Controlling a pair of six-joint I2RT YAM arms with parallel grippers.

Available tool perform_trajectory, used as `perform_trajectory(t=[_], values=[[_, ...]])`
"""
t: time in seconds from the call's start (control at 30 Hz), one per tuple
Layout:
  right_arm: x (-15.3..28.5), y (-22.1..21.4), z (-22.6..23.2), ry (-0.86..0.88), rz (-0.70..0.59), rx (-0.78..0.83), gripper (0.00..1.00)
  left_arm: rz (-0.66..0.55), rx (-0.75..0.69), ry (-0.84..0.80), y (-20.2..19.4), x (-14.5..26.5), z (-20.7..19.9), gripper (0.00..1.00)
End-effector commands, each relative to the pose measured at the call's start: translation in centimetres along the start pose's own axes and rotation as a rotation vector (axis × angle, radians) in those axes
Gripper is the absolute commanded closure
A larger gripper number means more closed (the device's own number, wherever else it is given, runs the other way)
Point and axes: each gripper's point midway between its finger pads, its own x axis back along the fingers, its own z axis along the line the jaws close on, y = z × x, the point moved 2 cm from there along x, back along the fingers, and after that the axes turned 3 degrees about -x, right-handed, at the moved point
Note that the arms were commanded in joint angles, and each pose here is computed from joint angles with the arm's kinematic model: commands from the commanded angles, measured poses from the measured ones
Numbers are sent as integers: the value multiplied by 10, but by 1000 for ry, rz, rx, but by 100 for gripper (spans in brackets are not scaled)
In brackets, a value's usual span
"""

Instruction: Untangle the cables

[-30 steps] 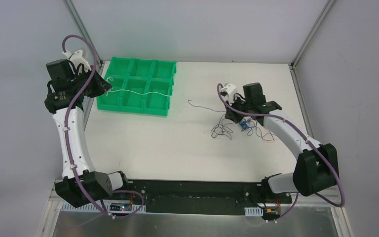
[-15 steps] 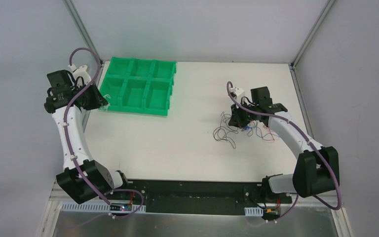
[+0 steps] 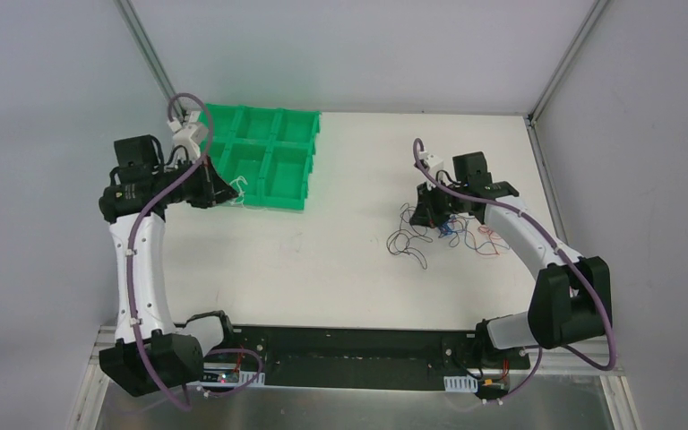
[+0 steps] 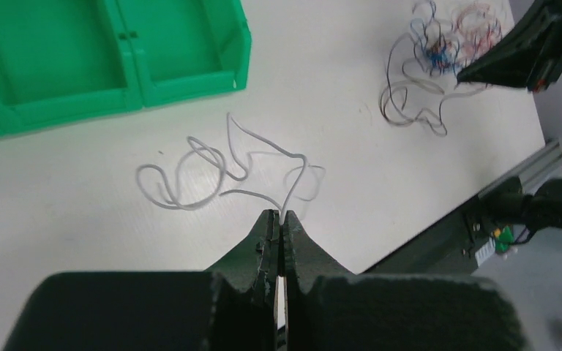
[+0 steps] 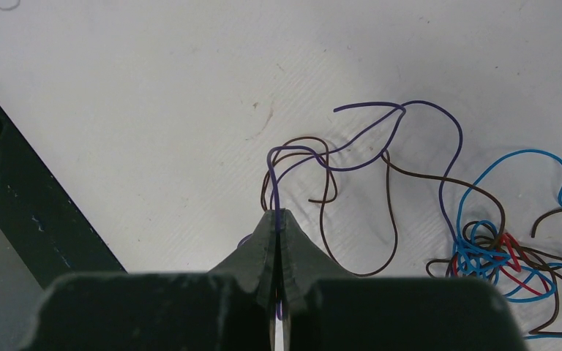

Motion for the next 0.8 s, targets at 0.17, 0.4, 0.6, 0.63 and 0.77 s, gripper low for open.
perform_trajectory(t=[0.17, 0.4, 0.6, 0.63, 0.77], values=[[1, 9, 5, 37, -4, -21, 100, 384, -155, -12, -110, -58, 29, 100], [2, 5, 4, 29, 19, -20, 100, 553, -328, -45, -170, -59, 46, 79], [0, 4, 4, 40, 42, -45, 100, 621, -457, -9, -179, -53, 63, 33], [0, 3, 4, 40, 44, -46, 100, 622, -501, -3, -176, -51, 66, 28], [0, 3, 3, 38, 52, -45, 100, 625, -719, 5, -163, -44, 77, 10]])
